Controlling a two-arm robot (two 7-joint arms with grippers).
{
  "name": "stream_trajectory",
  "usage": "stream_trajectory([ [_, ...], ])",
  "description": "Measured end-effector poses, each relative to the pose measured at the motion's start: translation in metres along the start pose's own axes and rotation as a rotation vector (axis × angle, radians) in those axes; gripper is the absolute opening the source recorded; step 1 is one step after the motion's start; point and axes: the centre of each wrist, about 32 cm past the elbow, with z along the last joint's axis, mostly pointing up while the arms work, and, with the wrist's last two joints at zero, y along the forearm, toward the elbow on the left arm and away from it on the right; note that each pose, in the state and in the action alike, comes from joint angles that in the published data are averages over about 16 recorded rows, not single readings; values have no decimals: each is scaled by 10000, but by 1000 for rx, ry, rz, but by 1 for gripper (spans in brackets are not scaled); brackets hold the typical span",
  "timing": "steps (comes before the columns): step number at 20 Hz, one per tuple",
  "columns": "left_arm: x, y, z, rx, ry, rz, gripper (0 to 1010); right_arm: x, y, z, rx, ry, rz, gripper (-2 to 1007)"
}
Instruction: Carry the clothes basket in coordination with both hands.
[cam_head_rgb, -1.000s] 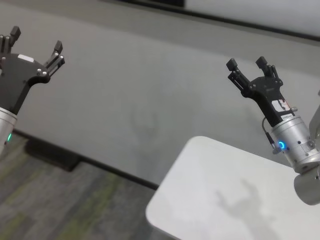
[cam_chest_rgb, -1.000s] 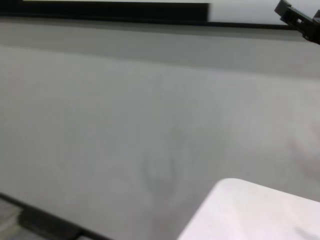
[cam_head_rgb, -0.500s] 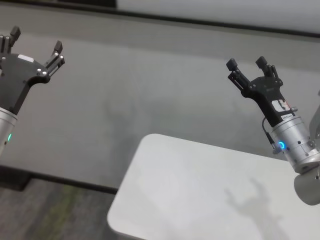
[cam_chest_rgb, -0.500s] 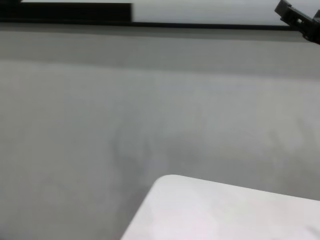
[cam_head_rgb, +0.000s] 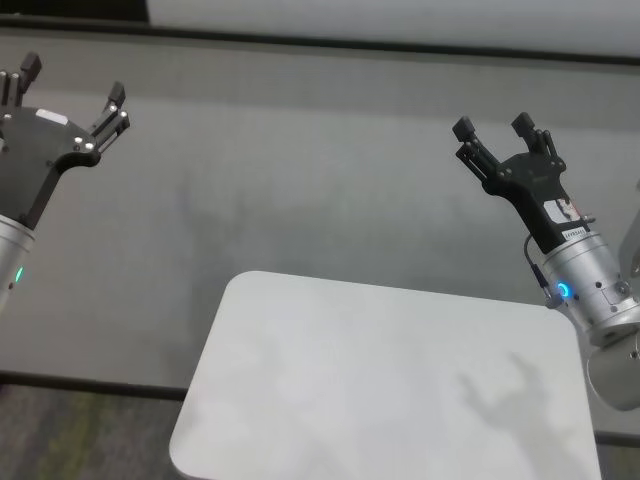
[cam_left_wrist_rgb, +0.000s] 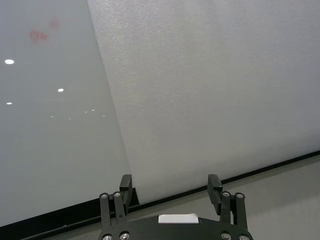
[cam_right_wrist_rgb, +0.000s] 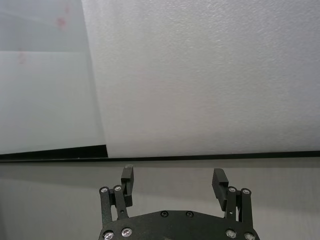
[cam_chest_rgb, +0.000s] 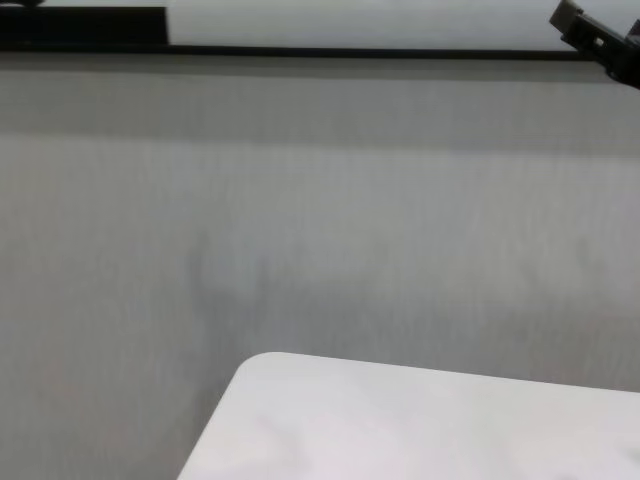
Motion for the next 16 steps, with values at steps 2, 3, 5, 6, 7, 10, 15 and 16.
stream_trajectory([
  [2,0,0,0,0,0,0,1002,0,0,0,0,0,0,1000],
  [3,0,0,0,0,0,0,1002,0,0,0,0,0,0,1000],
  [5,0,0,0,0,0,0,1002,0,0,0,0,0,0,1000],
  [6,0,0,0,0,0,0,1002,0,0,0,0,0,0,1000],
  [7,0,0,0,0,0,0,1002,0,0,0,0,0,0,1000],
  [10,0,0,0,0,0,0,1002,0,0,0,0,0,0,1000],
  [15,0,0,0,0,0,0,1002,0,0,0,0,0,0,1000],
  [16,0,0,0,0,0,0,1002,0,0,0,0,0,0,1000],
])
